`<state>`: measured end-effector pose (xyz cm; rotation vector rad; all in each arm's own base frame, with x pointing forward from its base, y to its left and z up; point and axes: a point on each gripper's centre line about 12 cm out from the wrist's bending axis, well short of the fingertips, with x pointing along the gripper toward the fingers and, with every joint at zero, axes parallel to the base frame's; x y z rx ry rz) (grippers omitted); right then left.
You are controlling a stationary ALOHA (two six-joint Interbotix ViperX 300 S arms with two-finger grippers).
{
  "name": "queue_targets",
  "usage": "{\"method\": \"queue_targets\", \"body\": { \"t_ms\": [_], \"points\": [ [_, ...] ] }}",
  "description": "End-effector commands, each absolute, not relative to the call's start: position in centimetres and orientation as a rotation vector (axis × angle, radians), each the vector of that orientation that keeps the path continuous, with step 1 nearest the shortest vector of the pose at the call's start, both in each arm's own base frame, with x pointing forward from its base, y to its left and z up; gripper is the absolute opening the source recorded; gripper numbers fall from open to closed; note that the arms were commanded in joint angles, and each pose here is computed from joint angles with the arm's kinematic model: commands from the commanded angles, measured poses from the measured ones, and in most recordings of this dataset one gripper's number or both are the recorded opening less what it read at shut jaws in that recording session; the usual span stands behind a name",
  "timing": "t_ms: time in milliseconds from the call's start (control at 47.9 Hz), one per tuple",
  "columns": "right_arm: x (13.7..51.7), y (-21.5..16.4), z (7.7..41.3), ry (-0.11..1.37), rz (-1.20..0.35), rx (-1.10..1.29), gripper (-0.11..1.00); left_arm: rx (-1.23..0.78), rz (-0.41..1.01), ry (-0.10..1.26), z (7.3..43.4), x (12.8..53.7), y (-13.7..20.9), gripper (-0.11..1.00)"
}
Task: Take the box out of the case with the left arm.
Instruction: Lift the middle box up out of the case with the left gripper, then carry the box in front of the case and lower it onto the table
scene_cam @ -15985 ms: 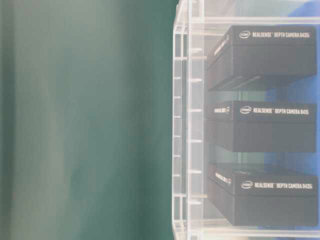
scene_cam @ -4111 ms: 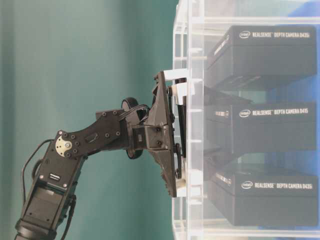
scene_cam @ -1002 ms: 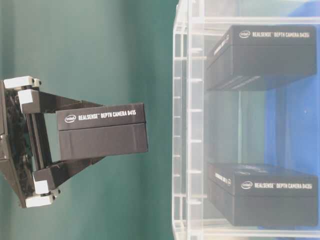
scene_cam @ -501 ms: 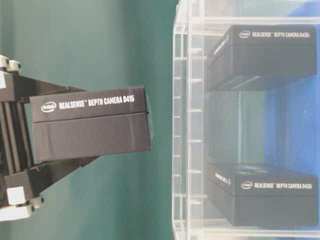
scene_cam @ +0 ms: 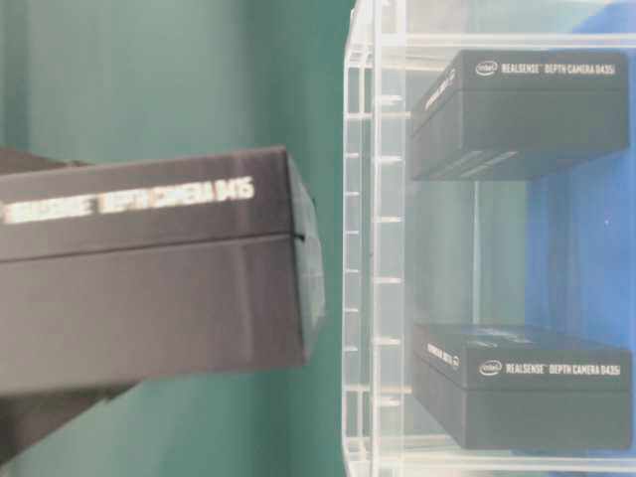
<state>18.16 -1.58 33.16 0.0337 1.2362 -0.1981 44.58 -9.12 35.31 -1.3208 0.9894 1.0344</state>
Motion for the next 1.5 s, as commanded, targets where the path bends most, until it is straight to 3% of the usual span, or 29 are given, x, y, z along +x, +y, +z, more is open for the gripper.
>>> {"method": "queue_targets", "body": {
  "t_ms": [0,230,668,1043,1482],
  "points": [
    [18.3,-1.6,33.5,1.221,-0.197,0.034,0.02,-1.357,0.977,0.956,37.9,43.4,-10.2,0.62],
    [18.3,-1.6,33.5,1.223,-0.199,0.033,0.02,-1.373,0.963,0.957,38.1,43.4,-11.9,0.62],
    [18.3,-1.6,33.5,1.221,-0.197,0.034,0.02,-1.346,1.004,0.973,36.8,43.0,-11.6,0.62],
    [18.3,-1.6,33.5,1.224,-0.2,0.032,0.02,-1.23,1.114,0.988,31.0,42.7,-10.8,0.62],
    [18.2,-1.6,33.0,1.239,-0.201,0.03,0.02,-1.222,1.082,0.971,21.6,43.9,-10.9,0.62]
  ]
}}
